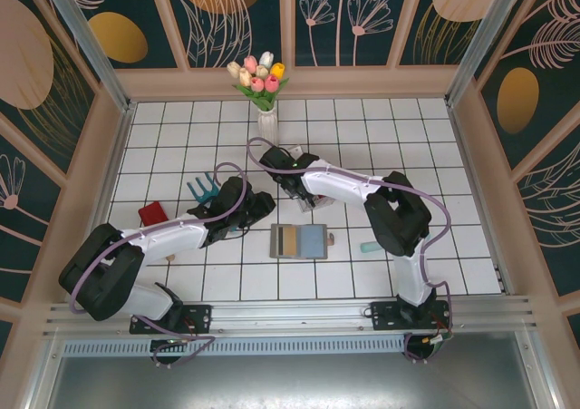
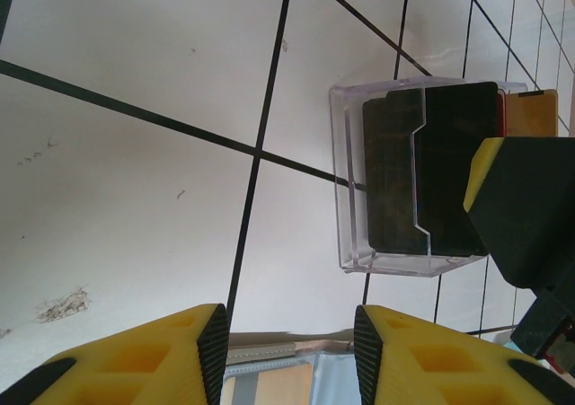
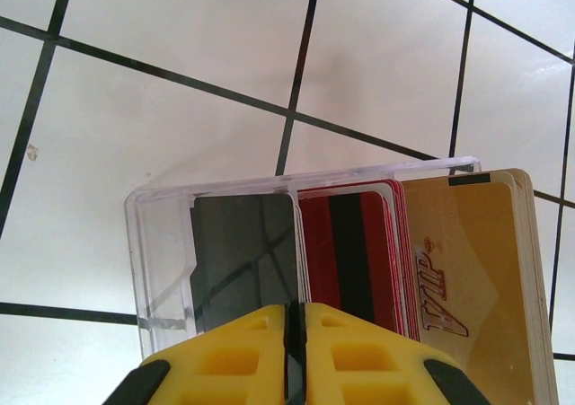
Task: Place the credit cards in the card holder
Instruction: Pick up several credit cards from the storage box.
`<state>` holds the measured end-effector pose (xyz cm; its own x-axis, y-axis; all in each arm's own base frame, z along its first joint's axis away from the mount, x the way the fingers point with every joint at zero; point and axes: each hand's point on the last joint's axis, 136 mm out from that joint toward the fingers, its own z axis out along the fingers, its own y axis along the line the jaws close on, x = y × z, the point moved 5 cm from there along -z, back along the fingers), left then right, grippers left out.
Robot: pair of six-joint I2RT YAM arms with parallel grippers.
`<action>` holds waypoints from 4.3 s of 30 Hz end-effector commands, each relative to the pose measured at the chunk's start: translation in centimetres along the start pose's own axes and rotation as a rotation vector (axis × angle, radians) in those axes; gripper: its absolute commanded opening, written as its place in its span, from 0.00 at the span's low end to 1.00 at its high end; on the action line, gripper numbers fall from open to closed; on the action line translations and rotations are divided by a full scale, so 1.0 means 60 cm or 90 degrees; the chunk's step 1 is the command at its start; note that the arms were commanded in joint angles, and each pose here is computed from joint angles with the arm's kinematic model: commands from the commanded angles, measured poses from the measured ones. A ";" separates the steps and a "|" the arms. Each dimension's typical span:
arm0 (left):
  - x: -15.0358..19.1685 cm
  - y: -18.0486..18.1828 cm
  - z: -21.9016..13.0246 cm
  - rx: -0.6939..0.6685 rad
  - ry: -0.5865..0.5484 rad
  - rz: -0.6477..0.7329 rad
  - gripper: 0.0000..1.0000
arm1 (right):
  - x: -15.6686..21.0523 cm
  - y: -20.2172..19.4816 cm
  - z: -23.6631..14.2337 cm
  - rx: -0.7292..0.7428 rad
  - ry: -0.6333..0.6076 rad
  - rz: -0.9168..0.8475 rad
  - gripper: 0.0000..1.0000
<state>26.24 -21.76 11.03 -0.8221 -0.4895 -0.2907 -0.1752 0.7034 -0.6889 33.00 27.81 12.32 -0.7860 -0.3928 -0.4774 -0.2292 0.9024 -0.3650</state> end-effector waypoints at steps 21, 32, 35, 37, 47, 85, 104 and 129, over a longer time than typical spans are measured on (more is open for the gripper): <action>-0.001 -0.001 0.007 0.004 0.006 -0.009 0.44 | -0.007 -0.036 -0.014 0.028 -0.006 -0.001 0.15; 0.000 -0.004 0.012 0.004 0.013 -0.007 0.44 | -0.002 -0.038 -0.010 0.029 0.002 -0.008 0.17; -0.001 -0.005 0.012 0.004 0.012 -0.007 0.44 | 0.000 -0.037 -0.009 0.028 0.006 -0.012 0.16; -0.001 -0.005 0.012 0.005 0.013 -0.007 0.44 | 0.001 -0.037 -0.008 0.030 0.007 -0.014 0.18; 0.000 -0.002 0.010 0.003 0.011 -0.008 0.44 | -0.005 -0.044 -0.021 0.029 -0.005 -0.012 0.13; -0.057 -0.169 -0.077 0.413 0.053 0.028 0.86 | -0.033 -0.142 -0.254 -0.694 -0.166 0.321 0.00; -0.067 -0.255 -0.121 0.614 0.104 0.050 0.22 | -0.025 -0.148 -0.243 -0.785 -0.153 0.360 0.00; -0.060 -0.257 -0.139 0.655 0.125 0.040 0.23 | -0.017 -0.143 -0.217 -0.784 -0.117 0.355 0.12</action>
<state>28.42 -26.61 25.52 -0.9201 -0.3285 -0.2133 0.2288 -0.0087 -0.9734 27.87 23.61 27.49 -0.8746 0.1258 -0.4682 -0.3778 0.4283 0.8209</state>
